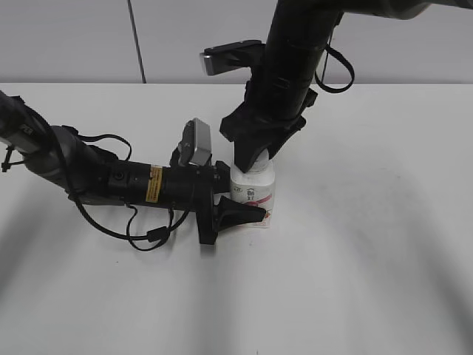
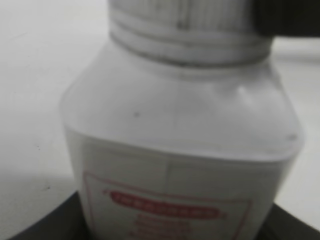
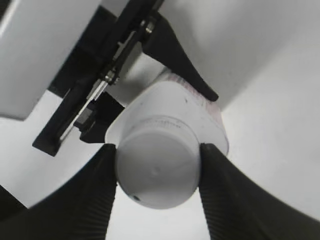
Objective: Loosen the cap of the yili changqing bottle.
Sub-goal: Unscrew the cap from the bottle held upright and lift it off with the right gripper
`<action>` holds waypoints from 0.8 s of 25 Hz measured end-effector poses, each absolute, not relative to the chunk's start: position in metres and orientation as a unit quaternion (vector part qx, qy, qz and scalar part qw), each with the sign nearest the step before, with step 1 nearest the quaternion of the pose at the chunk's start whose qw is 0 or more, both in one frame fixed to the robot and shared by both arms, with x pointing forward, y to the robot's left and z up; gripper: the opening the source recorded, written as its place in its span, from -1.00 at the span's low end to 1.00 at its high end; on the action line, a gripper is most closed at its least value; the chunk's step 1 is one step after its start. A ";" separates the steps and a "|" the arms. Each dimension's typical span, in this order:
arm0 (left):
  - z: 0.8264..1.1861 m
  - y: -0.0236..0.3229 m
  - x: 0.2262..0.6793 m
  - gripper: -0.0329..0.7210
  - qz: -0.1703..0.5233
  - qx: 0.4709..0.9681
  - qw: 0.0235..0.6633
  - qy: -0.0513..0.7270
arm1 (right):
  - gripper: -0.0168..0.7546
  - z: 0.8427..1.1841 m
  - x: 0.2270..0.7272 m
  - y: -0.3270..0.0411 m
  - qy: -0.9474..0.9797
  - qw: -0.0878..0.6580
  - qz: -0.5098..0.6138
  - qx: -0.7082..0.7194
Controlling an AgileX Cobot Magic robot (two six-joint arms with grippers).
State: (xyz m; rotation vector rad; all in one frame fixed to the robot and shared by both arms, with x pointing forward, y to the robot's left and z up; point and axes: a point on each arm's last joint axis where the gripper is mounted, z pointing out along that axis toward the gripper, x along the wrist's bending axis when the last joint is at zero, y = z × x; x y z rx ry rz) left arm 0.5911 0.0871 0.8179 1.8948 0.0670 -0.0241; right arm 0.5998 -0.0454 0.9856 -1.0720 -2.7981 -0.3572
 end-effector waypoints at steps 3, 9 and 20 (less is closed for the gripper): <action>0.818 0.087 0.591 0.14 -0.010 0.812 0.583 0.028 | 0.08 0.986 0.600 -0.045 -0.952 0.052 -0.123 -0.275; 0.818 0.087 0.591 0.14 -0.010 0.812 0.583 0.024 | 0.08 0.986 0.600 -0.045 -0.980 0.035 -0.129 -0.147; 0.818 0.087 0.590 0.13 -0.013 0.812 0.582 0.020 | 0.07 0.986 0.600 -0.045 -0.991 0.012 -0.133 0.029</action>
